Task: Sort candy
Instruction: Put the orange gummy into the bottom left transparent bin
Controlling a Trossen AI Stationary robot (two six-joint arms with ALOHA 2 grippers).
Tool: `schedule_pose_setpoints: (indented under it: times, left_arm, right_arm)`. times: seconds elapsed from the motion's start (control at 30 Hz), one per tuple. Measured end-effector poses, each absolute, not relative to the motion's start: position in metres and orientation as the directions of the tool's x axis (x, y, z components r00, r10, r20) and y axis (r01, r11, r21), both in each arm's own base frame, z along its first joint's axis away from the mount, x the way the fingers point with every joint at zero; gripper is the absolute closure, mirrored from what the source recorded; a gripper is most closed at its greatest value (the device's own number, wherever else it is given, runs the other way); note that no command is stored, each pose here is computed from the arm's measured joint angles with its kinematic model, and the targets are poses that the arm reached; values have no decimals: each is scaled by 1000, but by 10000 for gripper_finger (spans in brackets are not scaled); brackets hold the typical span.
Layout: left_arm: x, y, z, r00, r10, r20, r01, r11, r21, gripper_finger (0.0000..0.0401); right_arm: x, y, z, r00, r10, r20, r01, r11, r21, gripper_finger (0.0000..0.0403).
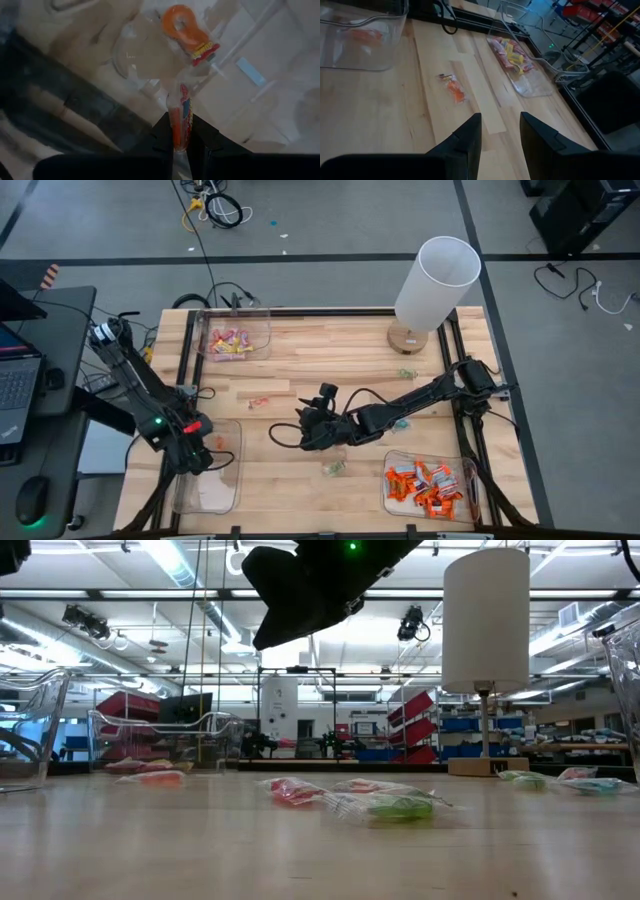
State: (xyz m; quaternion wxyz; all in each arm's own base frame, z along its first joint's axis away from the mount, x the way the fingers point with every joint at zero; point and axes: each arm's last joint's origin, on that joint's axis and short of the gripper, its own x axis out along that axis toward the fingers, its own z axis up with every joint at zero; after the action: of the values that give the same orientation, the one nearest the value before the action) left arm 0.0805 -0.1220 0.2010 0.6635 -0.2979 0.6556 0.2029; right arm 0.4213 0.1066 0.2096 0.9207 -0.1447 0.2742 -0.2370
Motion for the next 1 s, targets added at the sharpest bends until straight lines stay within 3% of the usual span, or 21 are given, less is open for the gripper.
schedule_pose_setpoints:
  times: [0.53,1.0]
  left_arm:
    - [81,-120,194,102,-94,-990,-660,739,-138,356]
    - [81,-120,194,101,-91,-991,-661,738,-135,299]
  right_arm:
    - [423,105,211,746,-511,-426,368,850,-376,283]
    - [426,98,212,756,-493,-431,364,863,-349,283]
